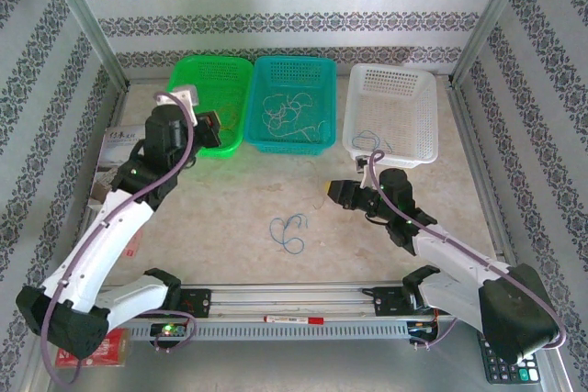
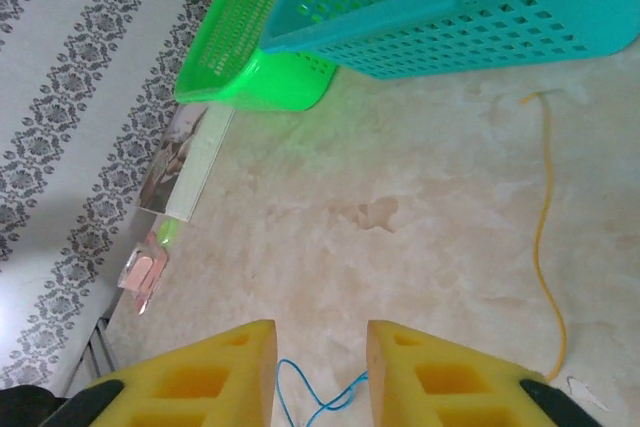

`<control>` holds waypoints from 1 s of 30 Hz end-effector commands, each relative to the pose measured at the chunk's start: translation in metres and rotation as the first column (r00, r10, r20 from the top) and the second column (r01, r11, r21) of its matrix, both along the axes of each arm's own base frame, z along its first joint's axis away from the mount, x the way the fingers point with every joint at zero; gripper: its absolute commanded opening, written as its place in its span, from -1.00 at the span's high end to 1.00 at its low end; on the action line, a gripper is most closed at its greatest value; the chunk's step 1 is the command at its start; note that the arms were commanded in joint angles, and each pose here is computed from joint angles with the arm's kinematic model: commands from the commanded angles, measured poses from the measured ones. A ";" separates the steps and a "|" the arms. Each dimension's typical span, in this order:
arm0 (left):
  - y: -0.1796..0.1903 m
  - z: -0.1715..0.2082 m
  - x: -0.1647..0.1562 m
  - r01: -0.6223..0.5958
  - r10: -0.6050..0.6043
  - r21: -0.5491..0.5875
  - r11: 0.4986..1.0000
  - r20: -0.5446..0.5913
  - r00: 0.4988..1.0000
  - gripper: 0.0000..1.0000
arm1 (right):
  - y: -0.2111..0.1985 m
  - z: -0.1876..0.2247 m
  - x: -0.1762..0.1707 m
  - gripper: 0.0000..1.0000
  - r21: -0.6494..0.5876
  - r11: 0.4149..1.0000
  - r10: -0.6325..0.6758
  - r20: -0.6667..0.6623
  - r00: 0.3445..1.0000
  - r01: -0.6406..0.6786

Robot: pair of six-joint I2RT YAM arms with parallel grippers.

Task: Untangle the cables

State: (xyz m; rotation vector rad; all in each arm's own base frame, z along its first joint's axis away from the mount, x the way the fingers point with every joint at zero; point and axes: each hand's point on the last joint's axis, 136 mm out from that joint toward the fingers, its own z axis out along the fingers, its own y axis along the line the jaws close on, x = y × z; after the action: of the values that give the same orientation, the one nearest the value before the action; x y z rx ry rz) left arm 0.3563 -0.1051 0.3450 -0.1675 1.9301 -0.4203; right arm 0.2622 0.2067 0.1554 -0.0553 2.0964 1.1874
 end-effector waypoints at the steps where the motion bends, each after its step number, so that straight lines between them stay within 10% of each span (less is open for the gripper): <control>1: 0.000 0.007 0.004 0.036 -0.036 0.043 0.998 0.005 0.999 1.00 | 0.003 0.025 0.006 0.87 0.016 1.000 0.004 0.057 0.998 -0.005; 13: -0.029 -0.058 -0.024 0.165 -0.183 -0.129 0.978 -0.138 0.973 0.70 | 0.018 -0.019 -0.005 0.12 -0.214 0.976 0.044 -0.009 0.999 -0.045; 30: -0.073 -0.140 -0.064 0.218 -0.279 -0.236 0.947 -0.268 0.922 -0.09 | 0.014 -0.085 0.016 0.04 -0.514 0.857 -0.082 -0.112 0.990 0.013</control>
State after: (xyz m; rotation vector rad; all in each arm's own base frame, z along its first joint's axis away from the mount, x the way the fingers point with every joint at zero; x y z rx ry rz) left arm 0.2891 -0.1699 0.1950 -0.1153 2.2672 -0.7606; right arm 0.2669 0.2283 0.0718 -0.1618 2.4682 0.7141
